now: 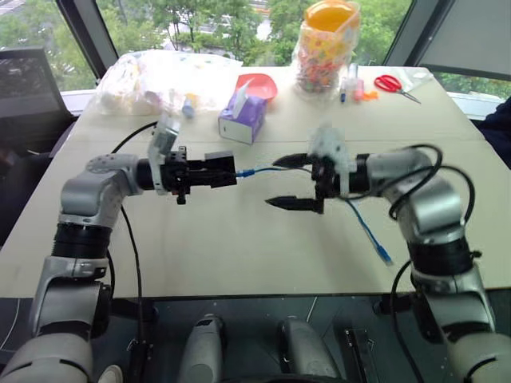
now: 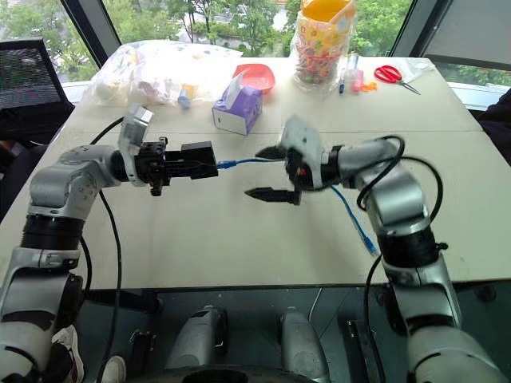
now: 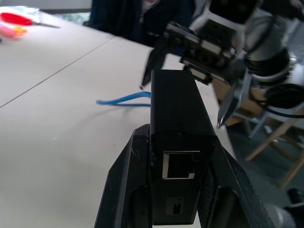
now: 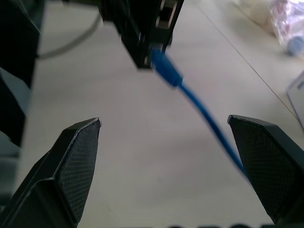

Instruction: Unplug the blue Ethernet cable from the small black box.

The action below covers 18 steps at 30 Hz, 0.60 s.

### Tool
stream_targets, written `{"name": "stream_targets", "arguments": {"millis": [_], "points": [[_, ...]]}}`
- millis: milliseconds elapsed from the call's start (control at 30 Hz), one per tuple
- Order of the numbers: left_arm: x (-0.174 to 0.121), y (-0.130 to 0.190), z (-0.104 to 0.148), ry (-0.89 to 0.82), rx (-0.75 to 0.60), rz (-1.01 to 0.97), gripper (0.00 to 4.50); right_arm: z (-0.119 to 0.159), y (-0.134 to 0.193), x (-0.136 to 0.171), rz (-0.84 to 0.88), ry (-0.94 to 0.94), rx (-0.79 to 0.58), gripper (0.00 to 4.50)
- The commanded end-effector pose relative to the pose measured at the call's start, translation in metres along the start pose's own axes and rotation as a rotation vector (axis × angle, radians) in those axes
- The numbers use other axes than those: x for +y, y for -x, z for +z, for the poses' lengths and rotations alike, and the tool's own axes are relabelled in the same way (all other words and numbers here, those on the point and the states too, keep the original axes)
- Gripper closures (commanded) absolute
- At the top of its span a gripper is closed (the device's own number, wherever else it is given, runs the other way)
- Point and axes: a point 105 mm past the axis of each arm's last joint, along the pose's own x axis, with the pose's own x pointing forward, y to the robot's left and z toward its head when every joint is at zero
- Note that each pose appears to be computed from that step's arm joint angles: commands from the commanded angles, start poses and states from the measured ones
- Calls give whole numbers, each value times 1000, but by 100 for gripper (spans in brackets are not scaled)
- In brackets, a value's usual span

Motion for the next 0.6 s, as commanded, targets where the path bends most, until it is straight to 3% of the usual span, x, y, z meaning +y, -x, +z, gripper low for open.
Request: {"name": "stream_targets", "arguments": {"millis": [33,267,367,500,600], "points": [[-9,-1,24,-61,-33,-55,396,9,-3,-3,51,-147,-37,6],[-13,-6,27,-74,-28,-80,396,14,-18,0,136,-228,-52,6],[-14,-7,29,-80,-31,-82,396,17,-22,2,153,-231,-61,96],[-14,-7,29,-81,-33,-82,396,17,-26,4,163,-236,-41,294],[-14,-7,29,-81,-36,-82,396,17,-30,9,186,-244,-22,294]]}}
